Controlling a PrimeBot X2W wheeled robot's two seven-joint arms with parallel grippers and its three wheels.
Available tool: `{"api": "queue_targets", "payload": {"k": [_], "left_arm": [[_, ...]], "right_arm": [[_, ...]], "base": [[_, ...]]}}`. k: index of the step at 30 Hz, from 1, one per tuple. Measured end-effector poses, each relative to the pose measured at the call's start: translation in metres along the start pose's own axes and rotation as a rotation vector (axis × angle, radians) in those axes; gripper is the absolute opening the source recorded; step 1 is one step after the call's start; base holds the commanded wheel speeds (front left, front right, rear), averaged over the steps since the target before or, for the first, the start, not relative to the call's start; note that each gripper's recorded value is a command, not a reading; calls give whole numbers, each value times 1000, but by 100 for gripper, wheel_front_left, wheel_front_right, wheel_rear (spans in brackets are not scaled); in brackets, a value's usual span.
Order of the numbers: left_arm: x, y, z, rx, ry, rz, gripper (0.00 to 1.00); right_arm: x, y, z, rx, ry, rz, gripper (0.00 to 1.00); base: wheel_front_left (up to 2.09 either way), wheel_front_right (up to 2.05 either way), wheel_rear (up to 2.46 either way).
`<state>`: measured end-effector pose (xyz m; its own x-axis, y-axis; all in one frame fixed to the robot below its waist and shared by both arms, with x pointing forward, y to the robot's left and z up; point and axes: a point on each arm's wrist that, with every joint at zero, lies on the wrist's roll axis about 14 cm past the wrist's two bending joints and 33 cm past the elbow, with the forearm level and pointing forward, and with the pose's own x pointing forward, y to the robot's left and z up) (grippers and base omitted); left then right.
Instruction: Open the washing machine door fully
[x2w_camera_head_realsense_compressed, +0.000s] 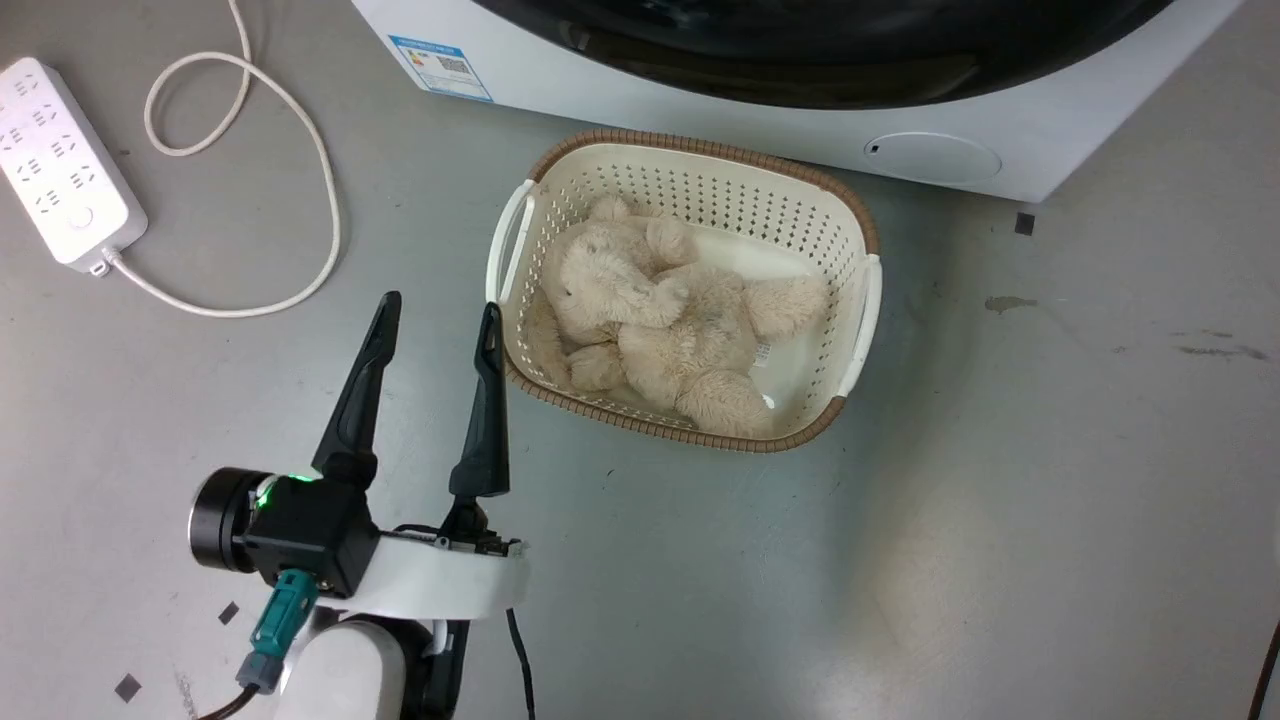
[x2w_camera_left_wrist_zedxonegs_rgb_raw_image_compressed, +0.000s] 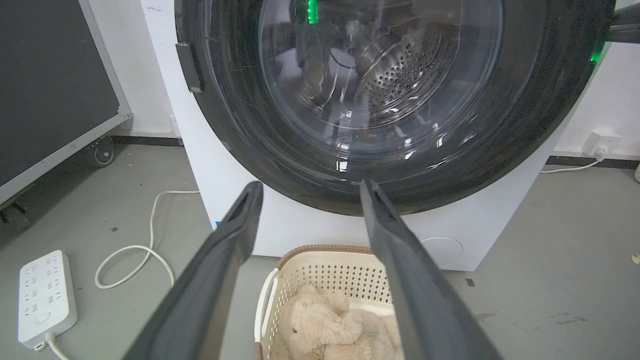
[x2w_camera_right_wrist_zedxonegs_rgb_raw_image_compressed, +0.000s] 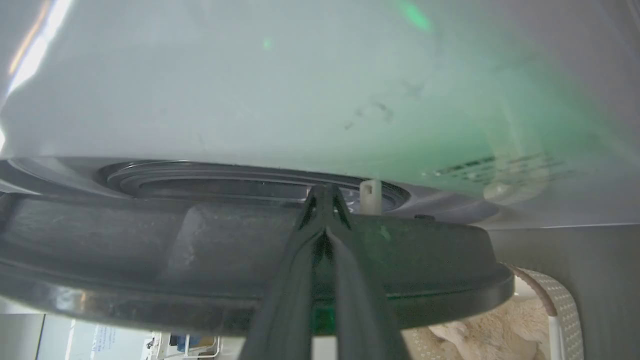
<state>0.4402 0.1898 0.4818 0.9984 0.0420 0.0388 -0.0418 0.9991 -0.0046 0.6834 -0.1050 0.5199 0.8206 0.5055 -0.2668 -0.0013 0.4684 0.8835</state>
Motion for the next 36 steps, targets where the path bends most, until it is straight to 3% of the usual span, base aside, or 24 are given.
{"api": "queue_targets", "payload": {"k": [12,21,25,33,36], "left_arm": [[-3,0,20,-7,-65,3,100],[-24,-2,44,-13,-113,3,100],[-38,-2,52,-18,-125,3,100],[-53,-5,67,-28,-164,-5,100],[-57,-6,75,-26,-184,-11,100]], "right_arm": [[-5,18,-21,121,161,83,0],[-48,10,-60,155,277,67,0],[-68,23,-75,165,323,107,0],[-89,48,-122,122,476,168,0],[-99,52,-164,101,590,194,0]], "base": [[0,0,0],[0,0,0],[0,0,0],[0,0,0],[0,0,0]]}}
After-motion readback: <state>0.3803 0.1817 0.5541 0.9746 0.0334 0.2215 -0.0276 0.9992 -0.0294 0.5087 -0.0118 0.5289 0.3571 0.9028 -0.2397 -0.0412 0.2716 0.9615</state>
